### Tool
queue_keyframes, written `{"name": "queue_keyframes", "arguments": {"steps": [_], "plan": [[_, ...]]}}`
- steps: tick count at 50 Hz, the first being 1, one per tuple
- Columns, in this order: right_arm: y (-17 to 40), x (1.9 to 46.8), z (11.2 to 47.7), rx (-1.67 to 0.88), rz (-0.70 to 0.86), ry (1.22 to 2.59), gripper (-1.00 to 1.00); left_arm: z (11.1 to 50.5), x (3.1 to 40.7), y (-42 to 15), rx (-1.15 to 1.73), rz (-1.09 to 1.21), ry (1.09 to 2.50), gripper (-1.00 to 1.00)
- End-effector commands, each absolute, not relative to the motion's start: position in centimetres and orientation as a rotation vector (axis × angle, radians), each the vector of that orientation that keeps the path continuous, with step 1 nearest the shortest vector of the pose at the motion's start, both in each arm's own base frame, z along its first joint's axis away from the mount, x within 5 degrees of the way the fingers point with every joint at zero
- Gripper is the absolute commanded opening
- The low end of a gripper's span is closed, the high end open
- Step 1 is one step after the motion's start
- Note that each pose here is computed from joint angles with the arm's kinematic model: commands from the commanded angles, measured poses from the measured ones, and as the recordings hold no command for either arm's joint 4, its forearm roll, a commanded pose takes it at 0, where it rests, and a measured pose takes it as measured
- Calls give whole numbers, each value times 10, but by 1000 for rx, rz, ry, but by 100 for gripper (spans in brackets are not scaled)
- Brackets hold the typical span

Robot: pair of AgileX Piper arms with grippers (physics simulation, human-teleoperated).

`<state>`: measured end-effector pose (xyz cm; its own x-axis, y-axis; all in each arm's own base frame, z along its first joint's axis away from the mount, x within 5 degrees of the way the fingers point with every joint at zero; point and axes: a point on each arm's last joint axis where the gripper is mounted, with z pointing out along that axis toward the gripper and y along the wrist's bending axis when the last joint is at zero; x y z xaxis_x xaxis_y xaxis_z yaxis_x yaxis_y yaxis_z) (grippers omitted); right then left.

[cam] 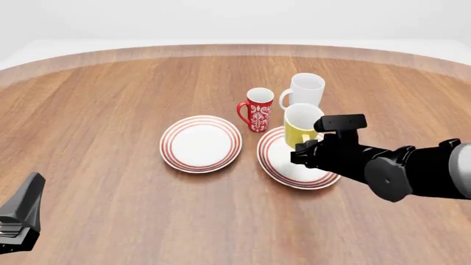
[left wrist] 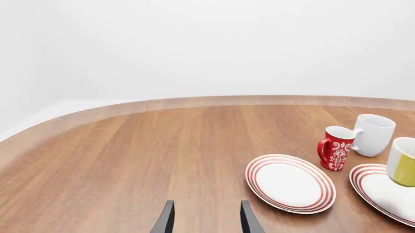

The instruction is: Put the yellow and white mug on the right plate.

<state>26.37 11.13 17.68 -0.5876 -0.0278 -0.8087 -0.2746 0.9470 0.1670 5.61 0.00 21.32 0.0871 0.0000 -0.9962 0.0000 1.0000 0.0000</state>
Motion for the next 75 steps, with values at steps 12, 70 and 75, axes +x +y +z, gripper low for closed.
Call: {"name": "queue_keyframes", "arguments": {"steps": [12, 70, 75], "plan": [[111, 266, 167, -198, 349, 2179, -100, 213, 56, 0, 0, 0, 1484, 100], [95, 220, 196, -179, 380, 2152, 100, 213, 56, 0, 0, 0, 1484, 100], [90, 208, 207, -174, 389, 2134, 100, 213, 56, 0, 0, 0, 1484, 100]]}}
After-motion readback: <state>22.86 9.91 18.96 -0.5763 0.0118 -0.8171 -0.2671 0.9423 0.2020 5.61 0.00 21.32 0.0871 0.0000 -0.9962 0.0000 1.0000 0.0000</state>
